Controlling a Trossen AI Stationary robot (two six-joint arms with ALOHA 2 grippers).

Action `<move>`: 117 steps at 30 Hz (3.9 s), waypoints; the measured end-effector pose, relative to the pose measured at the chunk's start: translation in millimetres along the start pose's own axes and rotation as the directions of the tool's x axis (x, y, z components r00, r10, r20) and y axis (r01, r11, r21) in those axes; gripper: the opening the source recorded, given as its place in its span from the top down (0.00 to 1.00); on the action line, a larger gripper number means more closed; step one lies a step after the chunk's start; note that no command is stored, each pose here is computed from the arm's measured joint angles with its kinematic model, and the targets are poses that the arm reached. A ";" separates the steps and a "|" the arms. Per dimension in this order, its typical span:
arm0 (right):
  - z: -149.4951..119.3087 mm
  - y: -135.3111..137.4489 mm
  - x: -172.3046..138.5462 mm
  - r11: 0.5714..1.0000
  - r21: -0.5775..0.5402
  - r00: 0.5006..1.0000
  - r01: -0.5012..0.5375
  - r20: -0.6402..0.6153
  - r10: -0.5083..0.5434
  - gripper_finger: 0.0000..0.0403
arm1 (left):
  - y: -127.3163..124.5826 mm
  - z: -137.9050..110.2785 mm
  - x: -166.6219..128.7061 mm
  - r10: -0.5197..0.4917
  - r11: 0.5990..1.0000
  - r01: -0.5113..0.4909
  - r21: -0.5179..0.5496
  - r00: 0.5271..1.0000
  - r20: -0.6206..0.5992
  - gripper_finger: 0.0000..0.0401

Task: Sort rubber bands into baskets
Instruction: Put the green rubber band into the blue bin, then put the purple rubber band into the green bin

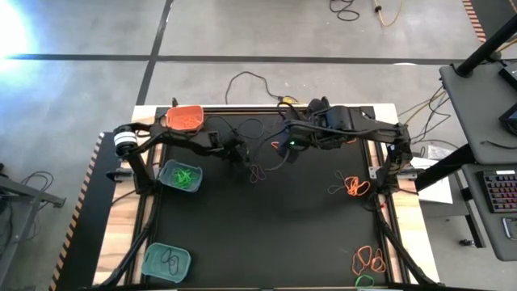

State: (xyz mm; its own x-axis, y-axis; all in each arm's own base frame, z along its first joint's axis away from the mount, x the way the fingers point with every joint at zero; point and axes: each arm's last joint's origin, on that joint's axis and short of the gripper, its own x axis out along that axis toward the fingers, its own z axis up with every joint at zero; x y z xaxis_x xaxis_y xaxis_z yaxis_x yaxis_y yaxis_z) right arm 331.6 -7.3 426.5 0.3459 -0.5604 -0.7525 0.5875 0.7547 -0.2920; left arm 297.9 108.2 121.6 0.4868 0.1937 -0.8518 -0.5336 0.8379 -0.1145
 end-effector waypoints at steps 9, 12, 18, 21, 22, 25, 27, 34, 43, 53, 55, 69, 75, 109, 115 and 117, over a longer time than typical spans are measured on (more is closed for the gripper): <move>6.5 -16.1 13.0 0.987 -0.095 0.991 0.133 0.020 -0.131 0.52 | -12.5 -6.0 -69.3 -0.050 0.998 0.048 -0.039 0.997 -0.054 1.00; 11.8 -26.5 20.2 0.982 -0.111 0.988 0.152 0.019 -0.151 0.52 | -18.1 -17.6 -97.3 -0.047 0.998 0.042 -0.052 0.993 -0.107 1.00; 23.3 -45.4 37.4 0.975 -0.148 0.986 0.165 0.028 -0.163 0.52 | -24.1 -47.8 -144.2 0.025 0.986 -0.061 -0.153 0.974 -0.227 1.00; 28.2 -51.7 51.6 0.982 -0.161 0.995 0.101 0.018 -0.099 0.52 | -23.9 -55.6 -161.1 0.021 0.967 -0.077 -0.243 0.974 -0.227 1.00; 29.4 -53.6 57.4 0.985 -0.160 0.998 0.065 0.010 -0.064 0.52 | -23.2 -57.6 -165.6 0.020 0.959 -0.083 -0.273 0.974 -0.226 1.00; 29.8 -57.7 78.9 0.982 -0.178 0.997 -0.069 -0.038 0.064 0.52 | -19.2 -66.3 -176.8 0.038 0.928 -0.132 -0.348 0.963 -0.266 1.00; 27.0 -57.4 95.6 0.965 -0.207 0.986 -0.163 -0.077 0.150 0.52 | -16.3 -74.1 -180.6 0.064 0.906 -0.190 -0.377 0.945 -0.322 1.00; 6.7 -25.9 147.8 0.853 -0.298 0.904 -0.428 -0.131 0.408 0.52 | -9.0 -97.2 -163.6 0.109 0.835 -0.313 -0.453 0.900 -0.421 1.00; -45.7 18.9 189.9 0.823 -0.283 0.867 -0.492 -0.252 0.430 0.52 | -3.2 -110.9 -148.6 0.184 0.833 -0.391 -0.391 0.862 -0.472 0.95; -52.9 31.7 171.3 0.926 -0.045 0.907 -0.374 -0.224 0.355 0.52 | -4.3 -107.3 -157.6 0.167 0.897 -0.334 -0.290 0.862 -0.479 0.65; -49.6 24.9 152.0 0.940 0.040 0.920 -0.337 -0.198 0.339 0.52 | -7.8 -97.0 -166.4 0.153 0.906 -0.307 -0.291 0.879 -0.451 0.58; -123.7 35.9 56.1 0.838 0.514 0.889 -0.182 -0.279 0.364 0.52 | -41.6 -4.3 -163.9 -0.240 0.961 0.256 -0.103 0.960 0.141 0.43; -181.1 45.5 83.2 0.730 0.659 0.841 0.180 -0.488 0.233 0.52 | -48.8 7.6 -120.4 -0.247 0.958 0.265 -0.105 0.956 0.160 0.46; -253.4 38.7 127.1 0.663 0.688 0.767 0.294 -0.584 0.266 0.52 | -50.3 -1.8 13.9 -0.030 0.999 0.028 0.035 0.998 0.059 0.51; -253.3 38.1 127.6 0.663 0.689 0.781 0.295 -0.573 0.249 0.52 | -50.8 -8.4 24.7 0.020 0.999 -0.021 0.046 0.999 0.037 0.78; -253.4 38.0 127.6 0.656 0.692 0.781 0.301 -0.574 0.246 0.52 | -51.7 -9.7 26.3 0.032 0.998 -0.034 0.046 0.999 0.036 0.91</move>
State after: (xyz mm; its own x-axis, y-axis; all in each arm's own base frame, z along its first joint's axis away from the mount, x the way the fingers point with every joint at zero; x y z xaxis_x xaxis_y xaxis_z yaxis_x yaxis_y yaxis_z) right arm 212.7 36.3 169.8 -0.0050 -0.0561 -0.9984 0.9958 0.0905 -0.0101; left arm 331.5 65.0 100.2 0.4936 0.2388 -0.8362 -0.5176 0.8534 -0.0618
